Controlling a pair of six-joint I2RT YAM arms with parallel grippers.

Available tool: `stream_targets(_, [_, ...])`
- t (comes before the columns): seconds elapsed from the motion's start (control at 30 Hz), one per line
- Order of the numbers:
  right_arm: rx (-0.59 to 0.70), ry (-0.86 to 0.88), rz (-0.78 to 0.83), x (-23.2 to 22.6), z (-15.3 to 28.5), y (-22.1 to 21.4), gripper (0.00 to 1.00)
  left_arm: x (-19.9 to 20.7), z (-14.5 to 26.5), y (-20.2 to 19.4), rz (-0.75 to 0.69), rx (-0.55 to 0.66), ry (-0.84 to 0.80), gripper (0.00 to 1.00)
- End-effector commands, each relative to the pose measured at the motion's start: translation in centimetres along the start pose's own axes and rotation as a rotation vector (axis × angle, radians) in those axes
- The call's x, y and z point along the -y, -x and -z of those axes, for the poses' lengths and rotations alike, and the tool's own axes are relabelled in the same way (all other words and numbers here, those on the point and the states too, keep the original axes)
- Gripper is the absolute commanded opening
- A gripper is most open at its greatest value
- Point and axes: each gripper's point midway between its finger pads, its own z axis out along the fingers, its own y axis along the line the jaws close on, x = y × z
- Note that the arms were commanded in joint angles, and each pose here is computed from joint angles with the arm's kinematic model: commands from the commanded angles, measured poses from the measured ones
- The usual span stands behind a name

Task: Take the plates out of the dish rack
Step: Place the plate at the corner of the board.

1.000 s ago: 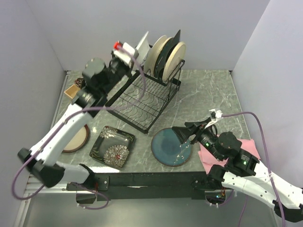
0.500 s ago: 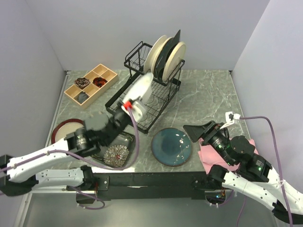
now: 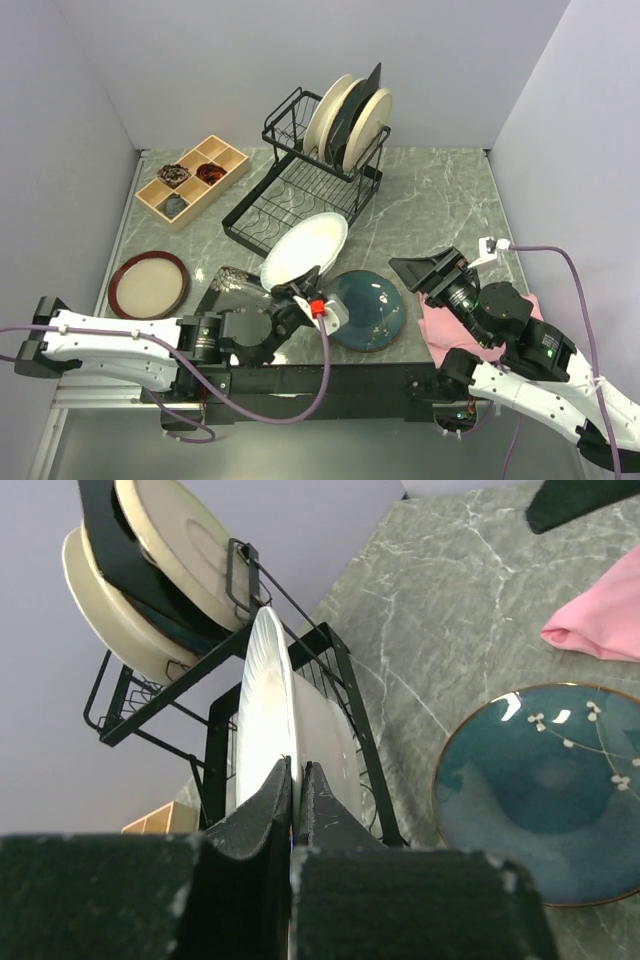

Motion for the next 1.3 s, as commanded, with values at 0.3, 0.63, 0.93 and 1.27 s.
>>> stream_targets(0.3, [-0.118,0.034,-0.051,-3.3,-3.7,-3.3,0.88,3.9,-1.7,0.7,0.025,0.057,0.013,0.01])
stream_targets(0.63, [-0.192,-0.087,-0.018,-0.2,-6.1,-6.7,0.84,6.7,-2.6,-0.2,-0.05,0.044,0.013,0.01])
stream_targets(0.93, [-0.209,-0.167,-0.047,2.4,-7.0,-8.6,0.71,7.9,-2.7,-0.2,-0.129,0.047,0.05,0.01])
stream_targets(1.27, [-0.141,-0.136,-0.104,3.0,-6.7,-7.6,0.07,8.7,-2.7,-0.9,-0.189,0.039,0.07,0.01])
